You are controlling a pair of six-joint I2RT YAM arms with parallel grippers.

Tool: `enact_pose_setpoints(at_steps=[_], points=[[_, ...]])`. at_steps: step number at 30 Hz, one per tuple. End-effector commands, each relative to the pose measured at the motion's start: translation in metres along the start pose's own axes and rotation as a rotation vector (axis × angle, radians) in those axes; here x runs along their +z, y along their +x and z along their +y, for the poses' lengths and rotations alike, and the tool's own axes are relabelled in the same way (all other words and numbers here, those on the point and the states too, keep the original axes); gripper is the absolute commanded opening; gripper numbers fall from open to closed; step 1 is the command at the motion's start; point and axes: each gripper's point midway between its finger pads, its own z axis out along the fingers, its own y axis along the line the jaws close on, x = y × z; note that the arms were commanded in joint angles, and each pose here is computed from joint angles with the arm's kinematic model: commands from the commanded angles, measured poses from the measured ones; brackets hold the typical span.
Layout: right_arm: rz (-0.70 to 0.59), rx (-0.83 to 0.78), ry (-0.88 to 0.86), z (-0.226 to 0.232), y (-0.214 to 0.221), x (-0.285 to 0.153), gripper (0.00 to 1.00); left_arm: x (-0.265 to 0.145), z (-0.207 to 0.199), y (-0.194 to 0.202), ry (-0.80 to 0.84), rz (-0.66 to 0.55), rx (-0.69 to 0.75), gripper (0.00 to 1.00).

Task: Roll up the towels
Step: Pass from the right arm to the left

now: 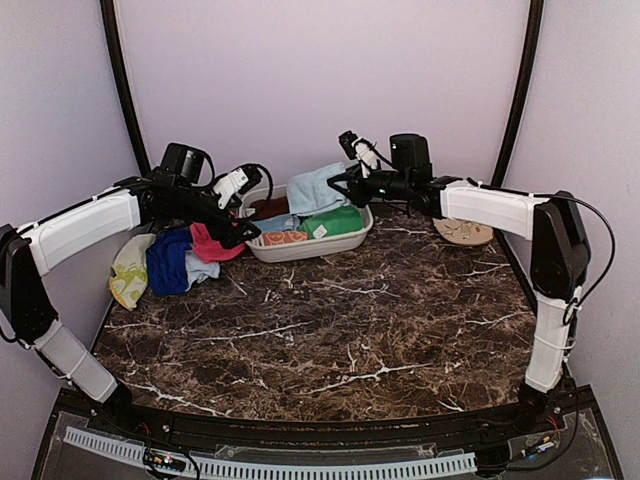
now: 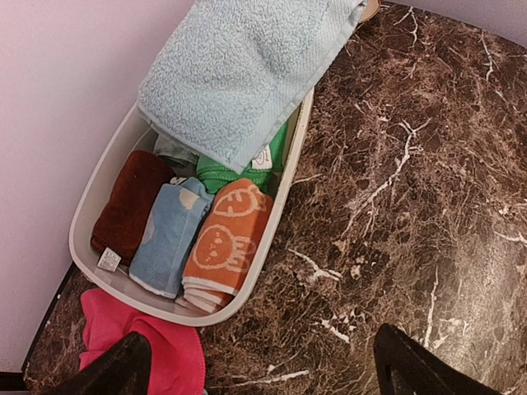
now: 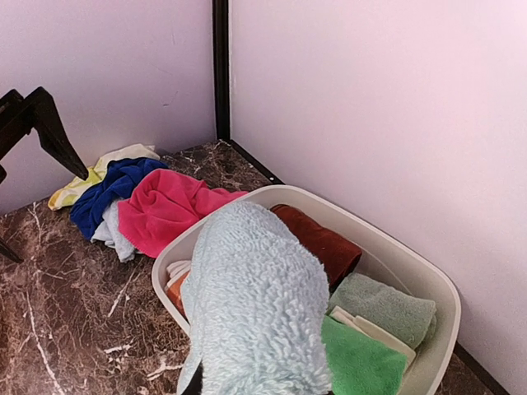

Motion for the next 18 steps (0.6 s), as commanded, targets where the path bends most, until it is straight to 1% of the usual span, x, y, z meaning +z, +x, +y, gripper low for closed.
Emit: enact_pose_setpoints(at_steps=[1,5,9,12,14,18], points=[[-0.095,-0.115,-0.063,0.016,-0.025,0.014,0.0,0.0,0.003,-0.011,0.0,-0.033,0.055,0.97],[-0.071,-0.147,-0.136,0.033,-0.016,0.019,0.0,0.003,0.006,-0.025,0.021,-0.055,0.107,0.96],[-0.077,-0.151,-0.225,0.053,-0.012,0.017,0.0,0.012,0.006,-0.042,0.078,-0.087,0.155,0.92],[-0.077,-0.145,-0.289,0.068,-0.01,0.014,0.0,0.025,0.003,-0.045,0.146,-0.084,0.197,0.89],[-0.075,-0.143,-0.332,0.078,-0.009,0.012,0.0,0.032,-0.001,-0.046,0.198,-0.082,0.205,0.87],[-0.068,-0.155,-0.39,0.093,-0.003,0.008,0.0,0.035,-0.005,-0.055,0.247,-0.107,0.211,0.88]])
